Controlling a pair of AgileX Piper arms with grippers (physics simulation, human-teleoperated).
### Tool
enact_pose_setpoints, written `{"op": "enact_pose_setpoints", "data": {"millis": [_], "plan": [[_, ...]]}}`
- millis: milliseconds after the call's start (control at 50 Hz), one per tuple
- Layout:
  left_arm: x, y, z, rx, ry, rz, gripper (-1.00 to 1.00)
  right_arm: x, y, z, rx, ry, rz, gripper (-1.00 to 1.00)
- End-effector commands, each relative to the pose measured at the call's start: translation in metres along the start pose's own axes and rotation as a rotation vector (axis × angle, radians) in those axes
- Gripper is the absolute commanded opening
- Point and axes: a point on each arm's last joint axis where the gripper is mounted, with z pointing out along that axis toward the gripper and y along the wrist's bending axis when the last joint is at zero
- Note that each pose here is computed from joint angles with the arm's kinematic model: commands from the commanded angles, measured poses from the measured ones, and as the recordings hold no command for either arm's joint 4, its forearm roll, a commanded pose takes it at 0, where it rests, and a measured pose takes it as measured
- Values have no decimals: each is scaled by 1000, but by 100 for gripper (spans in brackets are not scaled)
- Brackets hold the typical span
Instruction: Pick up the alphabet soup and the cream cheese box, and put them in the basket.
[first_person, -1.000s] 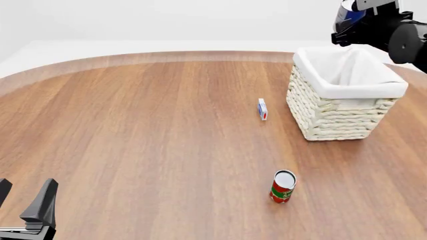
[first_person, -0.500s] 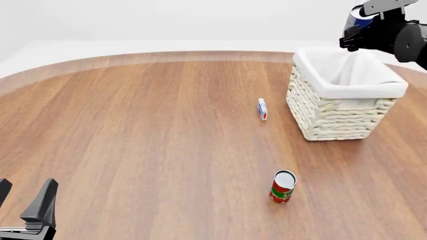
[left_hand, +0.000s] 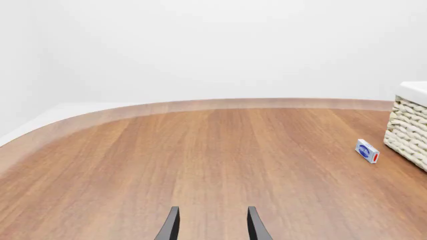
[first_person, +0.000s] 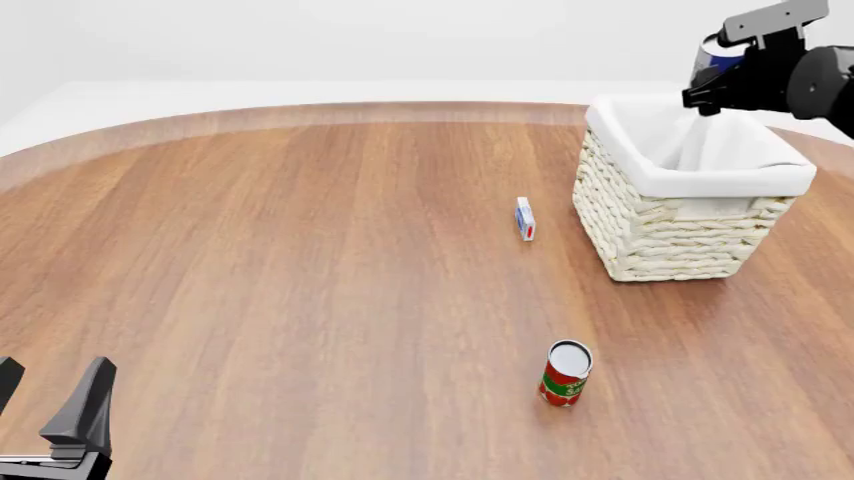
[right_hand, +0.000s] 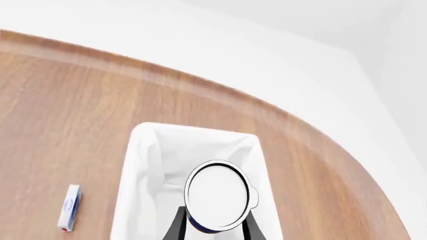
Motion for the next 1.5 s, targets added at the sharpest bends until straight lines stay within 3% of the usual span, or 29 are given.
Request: {"op": "enact_pose_setpoints", "data": {"millis": [20, 1500], "plan": [[0, 0, 0, 0, 0, 0, 100, -1, -2, 6, -8, 28, 14, -100], [0, 0, 0, 0, 0, 0, 100, 23, 10, 48, -101, 249, -84, -100]]}}
